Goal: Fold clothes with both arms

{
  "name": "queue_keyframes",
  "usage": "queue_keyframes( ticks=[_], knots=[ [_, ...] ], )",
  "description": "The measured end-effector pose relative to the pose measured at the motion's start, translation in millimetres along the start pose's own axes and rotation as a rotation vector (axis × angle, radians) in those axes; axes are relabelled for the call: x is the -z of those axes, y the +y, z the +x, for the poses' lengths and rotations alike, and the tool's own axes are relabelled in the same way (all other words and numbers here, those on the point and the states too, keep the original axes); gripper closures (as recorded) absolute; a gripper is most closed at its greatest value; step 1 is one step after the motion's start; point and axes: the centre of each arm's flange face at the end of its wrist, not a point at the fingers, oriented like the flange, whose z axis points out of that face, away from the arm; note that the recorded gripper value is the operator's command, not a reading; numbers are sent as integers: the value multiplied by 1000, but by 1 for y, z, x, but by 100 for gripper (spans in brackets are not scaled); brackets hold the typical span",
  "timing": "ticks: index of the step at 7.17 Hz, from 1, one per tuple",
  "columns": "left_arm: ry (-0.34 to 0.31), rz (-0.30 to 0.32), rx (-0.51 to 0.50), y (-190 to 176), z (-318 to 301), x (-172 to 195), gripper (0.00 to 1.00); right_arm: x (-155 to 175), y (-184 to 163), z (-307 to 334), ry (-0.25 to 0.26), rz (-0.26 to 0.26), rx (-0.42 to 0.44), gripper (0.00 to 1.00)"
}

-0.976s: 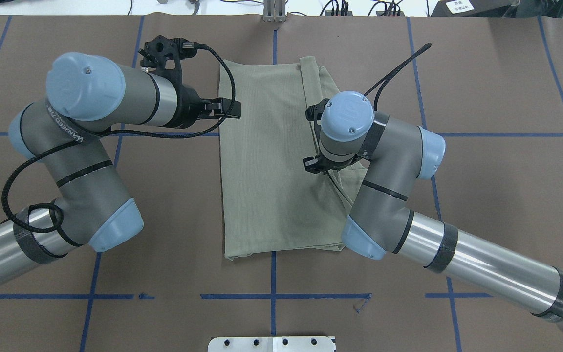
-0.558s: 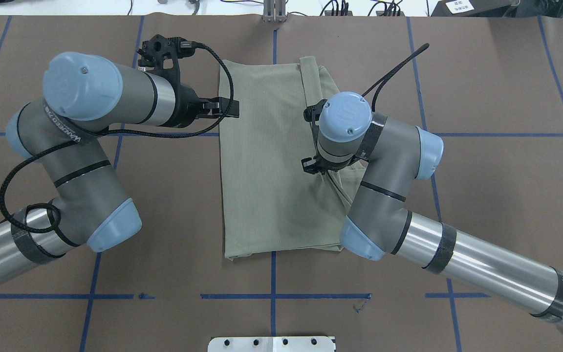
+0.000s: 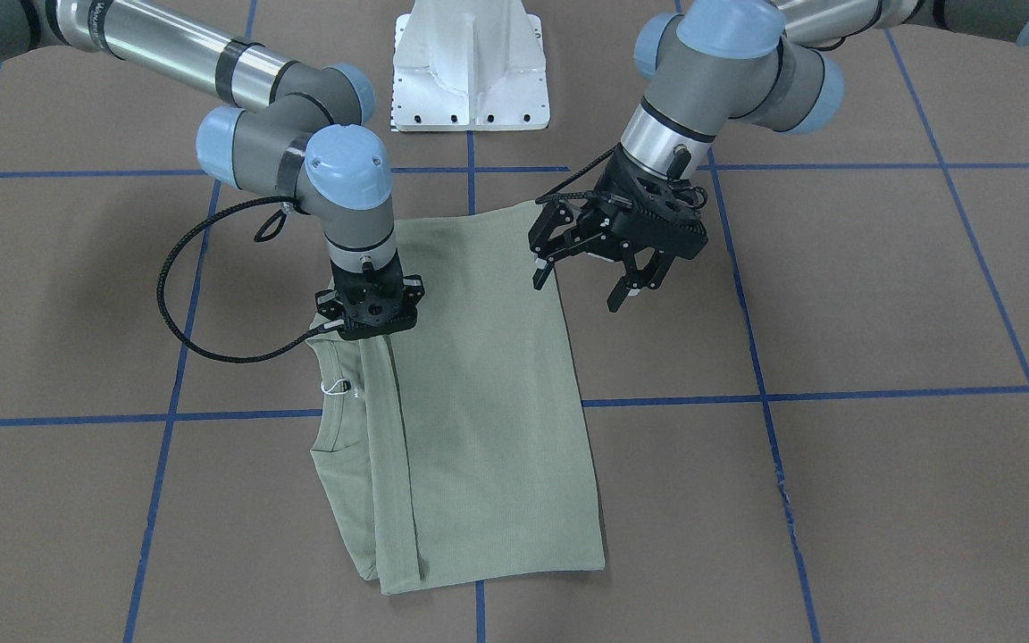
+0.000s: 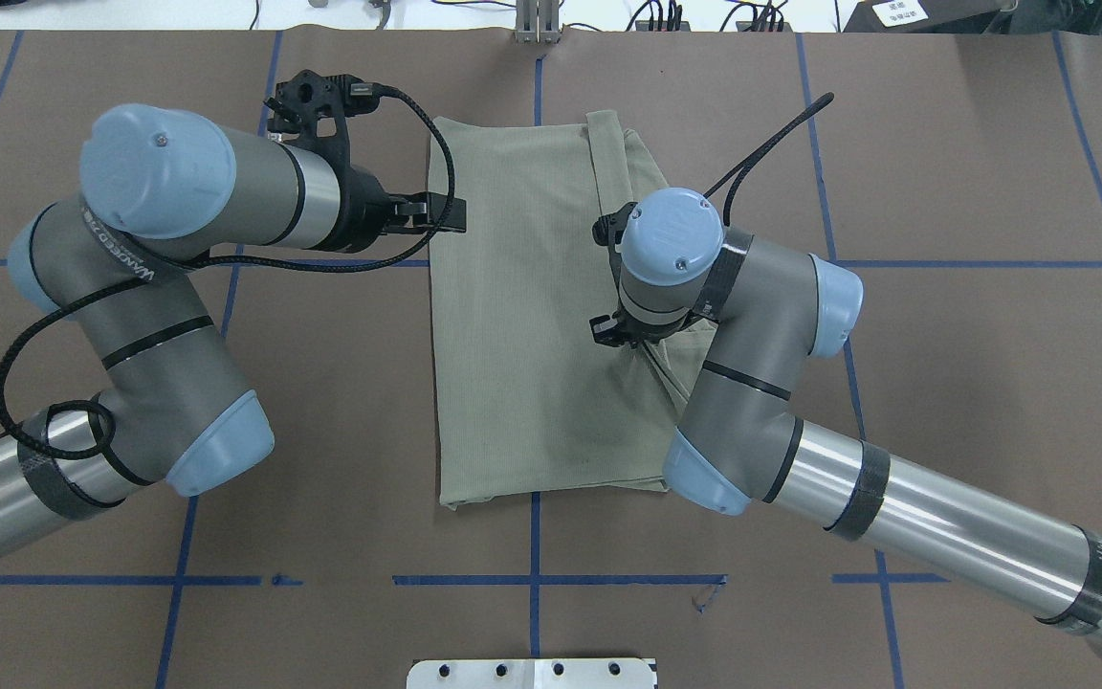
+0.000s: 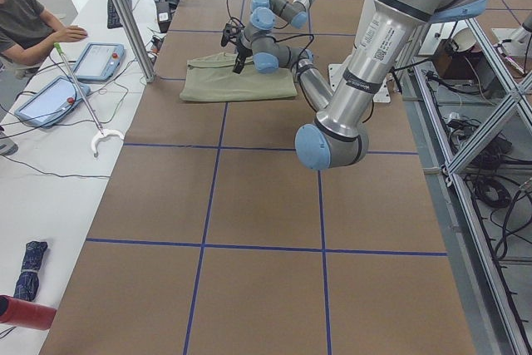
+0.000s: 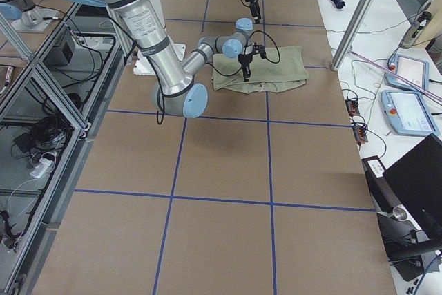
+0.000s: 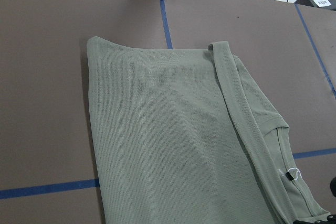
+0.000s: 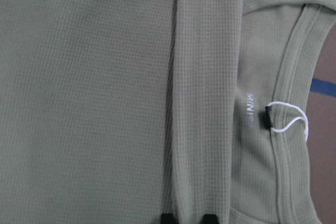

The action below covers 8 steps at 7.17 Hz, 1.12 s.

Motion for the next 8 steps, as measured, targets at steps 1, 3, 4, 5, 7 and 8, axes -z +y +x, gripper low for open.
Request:
queue_keyframes(
  ticks=[1, 3, 4, 5, 7, 8],
  knots=[
    [0, 0, 0, 0, 0, 0, 0, 0, 0, 0, -2, 0, 5, 100],
    [1, -1, 1, 1, 1, 0, 0, 3, -4, 7, -14, 3, 8, 100],
    [1, -1, 1, 1, 1, 0, 0, 8, -10, 16, -29, -8, -3, 100],
    [1, -2, 1, 1, 1, 0, 0, 9, -14, 29, -37, -22, -13, 100],
    [1, -2, 1, 1, 1, 0, 0, -1, -4, 59, -21, -39, -17, 74],
    [1, -2, 2, 1, 1, 0, 0, -4, 5, 72, -14, -43, -19, 18]
  ],
)
